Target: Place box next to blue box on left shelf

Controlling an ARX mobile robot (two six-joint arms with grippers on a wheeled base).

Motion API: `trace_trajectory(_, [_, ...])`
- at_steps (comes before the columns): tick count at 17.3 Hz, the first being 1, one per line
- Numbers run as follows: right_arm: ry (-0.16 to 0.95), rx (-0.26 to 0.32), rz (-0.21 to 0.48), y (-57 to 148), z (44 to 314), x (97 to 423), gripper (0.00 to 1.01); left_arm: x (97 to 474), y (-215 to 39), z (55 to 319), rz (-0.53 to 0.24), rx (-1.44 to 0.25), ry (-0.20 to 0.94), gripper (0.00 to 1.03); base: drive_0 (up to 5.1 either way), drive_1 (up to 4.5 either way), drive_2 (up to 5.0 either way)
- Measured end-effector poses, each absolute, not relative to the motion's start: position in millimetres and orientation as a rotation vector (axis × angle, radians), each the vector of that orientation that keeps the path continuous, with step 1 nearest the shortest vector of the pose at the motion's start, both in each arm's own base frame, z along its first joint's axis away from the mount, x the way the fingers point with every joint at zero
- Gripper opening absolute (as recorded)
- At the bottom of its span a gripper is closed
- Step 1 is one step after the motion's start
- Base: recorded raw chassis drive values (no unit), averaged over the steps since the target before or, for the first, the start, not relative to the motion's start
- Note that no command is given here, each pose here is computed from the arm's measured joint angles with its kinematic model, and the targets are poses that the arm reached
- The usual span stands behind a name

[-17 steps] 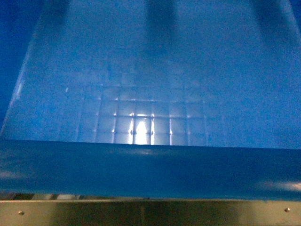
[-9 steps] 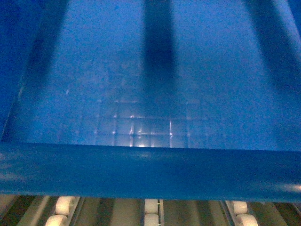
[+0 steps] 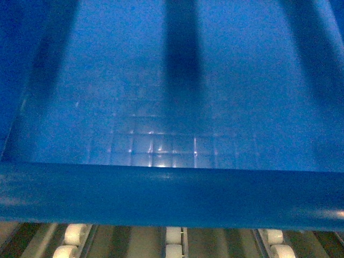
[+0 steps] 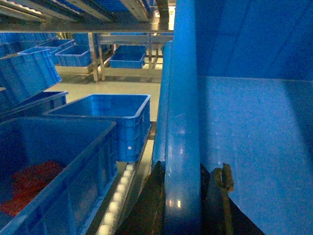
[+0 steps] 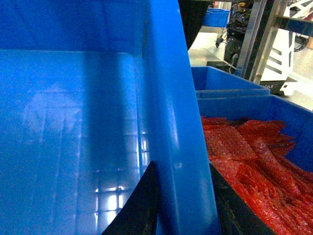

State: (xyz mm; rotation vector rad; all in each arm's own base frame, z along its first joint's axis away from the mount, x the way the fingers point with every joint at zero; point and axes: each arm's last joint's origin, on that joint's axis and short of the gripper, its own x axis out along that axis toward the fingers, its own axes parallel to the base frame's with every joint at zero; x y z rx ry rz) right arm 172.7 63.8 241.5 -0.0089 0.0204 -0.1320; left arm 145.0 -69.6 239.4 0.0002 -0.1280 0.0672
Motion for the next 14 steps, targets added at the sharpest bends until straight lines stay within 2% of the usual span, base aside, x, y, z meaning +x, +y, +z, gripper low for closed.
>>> trace_trajectory(14, [0.02,-0.009,-0.132,63.8,241.5,172.7,0.2,145.0,-69.6,239.4,0.067,0.0,-0.128,0.11,0.0,0.0,0.0])
